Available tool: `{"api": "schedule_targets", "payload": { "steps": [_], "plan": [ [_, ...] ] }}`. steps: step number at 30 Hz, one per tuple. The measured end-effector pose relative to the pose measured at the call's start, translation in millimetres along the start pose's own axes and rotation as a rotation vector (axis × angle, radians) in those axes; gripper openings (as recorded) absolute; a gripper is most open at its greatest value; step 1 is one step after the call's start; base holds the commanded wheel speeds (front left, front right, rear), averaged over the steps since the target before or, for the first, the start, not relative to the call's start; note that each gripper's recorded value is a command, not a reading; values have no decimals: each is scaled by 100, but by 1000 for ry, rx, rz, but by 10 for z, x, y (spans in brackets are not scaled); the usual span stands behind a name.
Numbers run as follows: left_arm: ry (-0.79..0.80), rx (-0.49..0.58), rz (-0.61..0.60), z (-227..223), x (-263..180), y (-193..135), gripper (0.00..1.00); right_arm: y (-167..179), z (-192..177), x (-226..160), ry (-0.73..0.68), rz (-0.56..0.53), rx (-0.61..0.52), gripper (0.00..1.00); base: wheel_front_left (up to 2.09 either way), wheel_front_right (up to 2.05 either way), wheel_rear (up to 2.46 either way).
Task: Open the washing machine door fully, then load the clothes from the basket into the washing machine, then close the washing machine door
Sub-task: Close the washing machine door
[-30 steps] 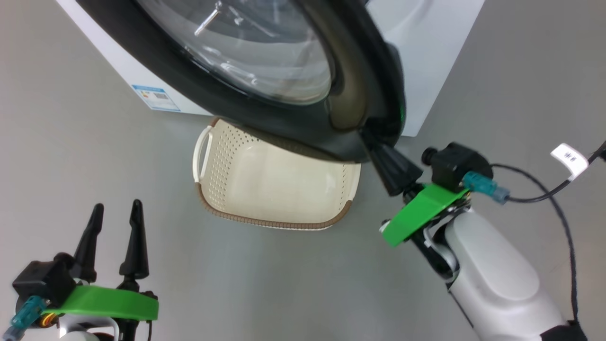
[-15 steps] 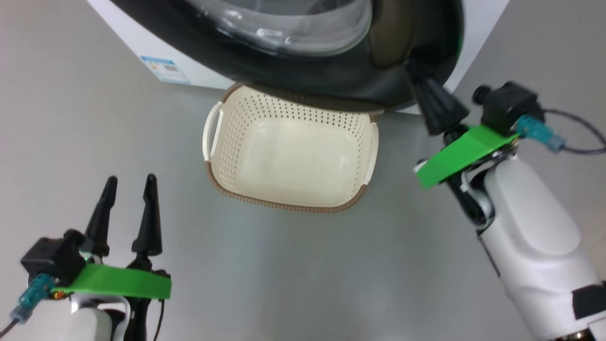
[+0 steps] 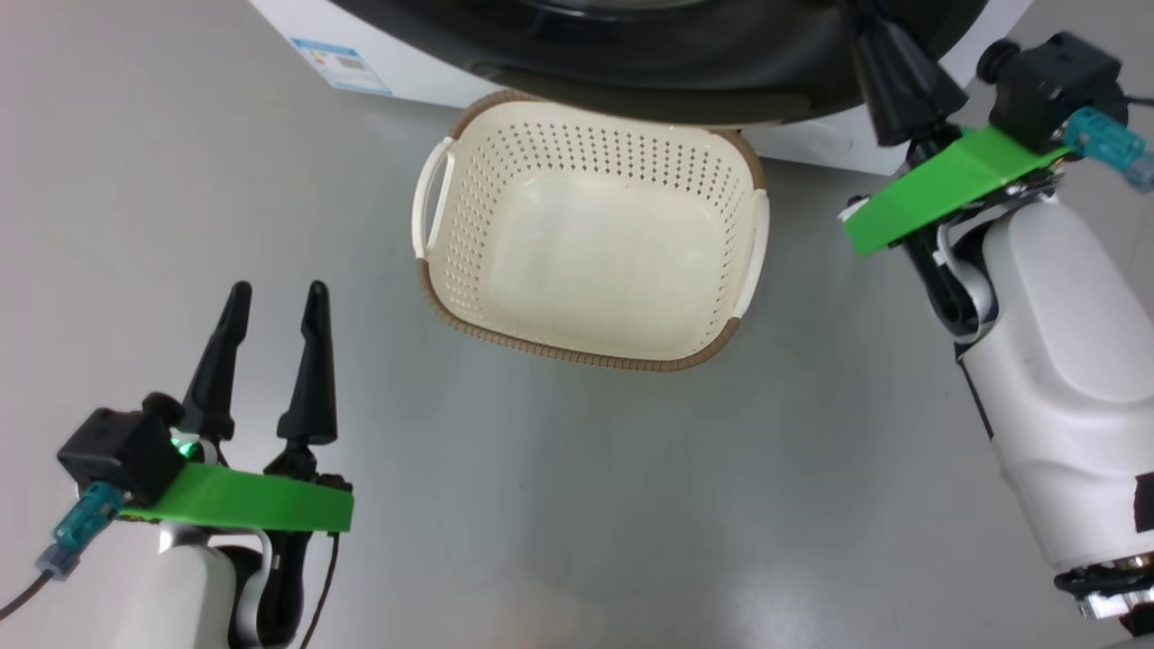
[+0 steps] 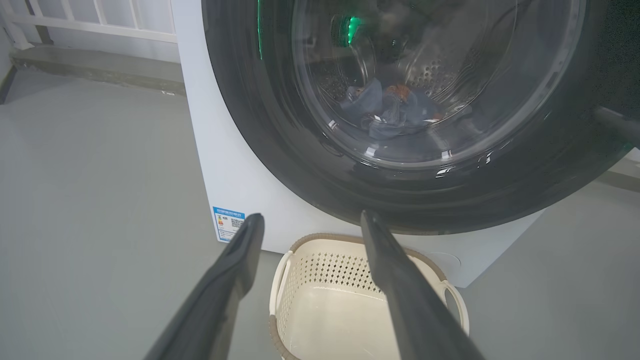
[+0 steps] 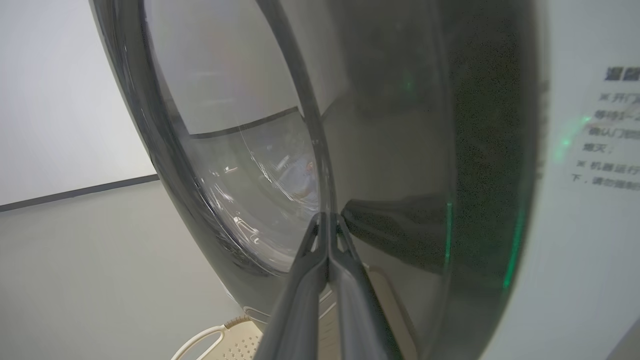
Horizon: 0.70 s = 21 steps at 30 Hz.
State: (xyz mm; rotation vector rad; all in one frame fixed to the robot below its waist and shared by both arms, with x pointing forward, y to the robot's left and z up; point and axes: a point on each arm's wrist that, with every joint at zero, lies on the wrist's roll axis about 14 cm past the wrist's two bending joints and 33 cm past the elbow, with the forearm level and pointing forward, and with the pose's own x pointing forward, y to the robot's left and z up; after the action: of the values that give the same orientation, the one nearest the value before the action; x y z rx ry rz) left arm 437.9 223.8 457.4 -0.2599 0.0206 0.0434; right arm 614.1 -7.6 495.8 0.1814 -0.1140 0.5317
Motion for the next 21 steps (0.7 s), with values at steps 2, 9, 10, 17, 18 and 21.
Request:
{"api": "schedule_targets", "payload": {
  "steps": [2, 9, 10, 17, 18, 21],
  "plan": [
    [2, 1, 2, -13, 9, 4, 100, -30, -14, 44, -4, -5, 0, 0, 0, 0, 0],
    [7, 3, 11, -47, 65, 43, 100, -200, -41, 163, -27, -48, 16, 0, 0, 0, 0],
    [11, 3, 13, -61, 65, 49, 100, -222, -50, 175, -28, -54, 17, 0, 0, 0, 0],
    [13, 6, 15, -88, 115, 59, 100, -285, -90, 254, -46, -79, 32, 0, 0, 0, 0],
    [17, 7, 16, -100, 118, 63, 100, -279, -91, 270, -50, -80, 41, 0, 0, 0, 0],
    [17, 8, 15, -109, 149, 68, 100, -275, -95, 306, -60, -85, 44, 0, 0, 0, 0]
  ]
}}
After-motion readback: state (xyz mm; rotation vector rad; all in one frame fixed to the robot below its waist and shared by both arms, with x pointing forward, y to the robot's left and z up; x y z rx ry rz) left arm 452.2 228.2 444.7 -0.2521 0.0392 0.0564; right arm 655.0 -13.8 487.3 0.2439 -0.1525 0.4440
